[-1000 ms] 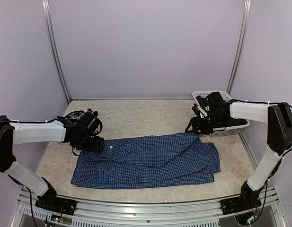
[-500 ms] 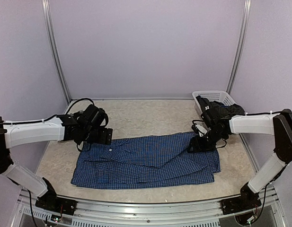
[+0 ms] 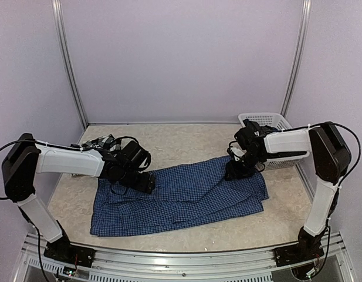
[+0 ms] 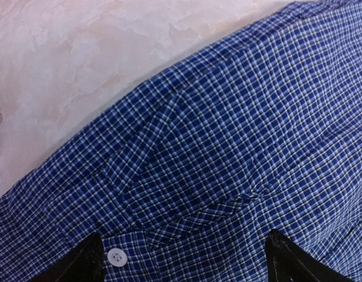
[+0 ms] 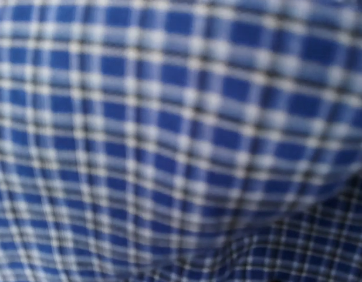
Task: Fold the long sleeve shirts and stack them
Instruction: Rotate the rectangle-folded shirt at the center of the board.
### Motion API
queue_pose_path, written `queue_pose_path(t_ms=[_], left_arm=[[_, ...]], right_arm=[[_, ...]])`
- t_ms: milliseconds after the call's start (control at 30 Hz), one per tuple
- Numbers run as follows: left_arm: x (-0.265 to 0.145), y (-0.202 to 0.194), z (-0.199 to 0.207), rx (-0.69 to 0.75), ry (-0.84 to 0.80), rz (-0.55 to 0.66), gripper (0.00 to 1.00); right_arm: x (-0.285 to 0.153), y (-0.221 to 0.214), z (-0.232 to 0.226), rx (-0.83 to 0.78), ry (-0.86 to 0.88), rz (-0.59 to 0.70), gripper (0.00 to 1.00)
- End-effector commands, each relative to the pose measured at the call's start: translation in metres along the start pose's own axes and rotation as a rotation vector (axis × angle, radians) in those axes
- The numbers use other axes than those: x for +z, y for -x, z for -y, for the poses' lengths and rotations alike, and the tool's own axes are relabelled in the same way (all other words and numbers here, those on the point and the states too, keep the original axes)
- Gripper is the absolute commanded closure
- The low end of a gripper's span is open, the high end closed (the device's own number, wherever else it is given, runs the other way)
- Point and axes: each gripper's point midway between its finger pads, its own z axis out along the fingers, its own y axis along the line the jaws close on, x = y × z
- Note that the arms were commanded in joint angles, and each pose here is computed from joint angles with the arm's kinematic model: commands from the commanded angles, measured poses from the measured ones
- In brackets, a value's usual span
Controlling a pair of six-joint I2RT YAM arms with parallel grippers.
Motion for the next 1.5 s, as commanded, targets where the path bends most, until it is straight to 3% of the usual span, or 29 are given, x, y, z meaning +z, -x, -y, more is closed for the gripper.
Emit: queue_pose_path(t_ms=[0,433,600,767,900,1033,1233,1467], left_arm=[[0.02,-0.012,-0.002,-0.023,-0.062,-0.074,0.1],[0.035,-0.049,0.011,-0.058,-0.057,-0.178,0.1],[0.027,-0.042,0.048,-0.108,-0.137,-0.133,0.1],[0.008,-0.015,0.066,-0.112,-0.149,-0.029,0.07],[-0.019,0.022,0.057,-0.122,-0.131,0.098,0.04],[-0.031,0.04,0.053,-0.084,-0.132,0.152,0.01],[-0.024,0.035,0.073,0.018,-0.253,0.085,0.01],[-0.016,0.018,0.086,0.006,-0.417,0.009,0.02]], right_arm=[[0.022,0.014,0.008,-0.055,-0.062,-0.038,0.39],[0.056,0.14,0.003,-0.235,-0.144,0.109,0.38],[0.065,0.177,-0.004,-0.371,-0.131,0.2,0.37],[0.034,0.201,0.0,-0.435,-0.162,0.298,0.35],[-0.01,0.207,0.0,-0.433,-0.194,0.392,0.32],[-0.04,0.198,-0.006,-0.396,-0.171,0.419,0.26],[-0.035,0.153,-0.007,-0.254,-0.098,0.314,0.26],[-0.014,0.126,-0.003,-0.138,-0.068,0.256,0.27]])
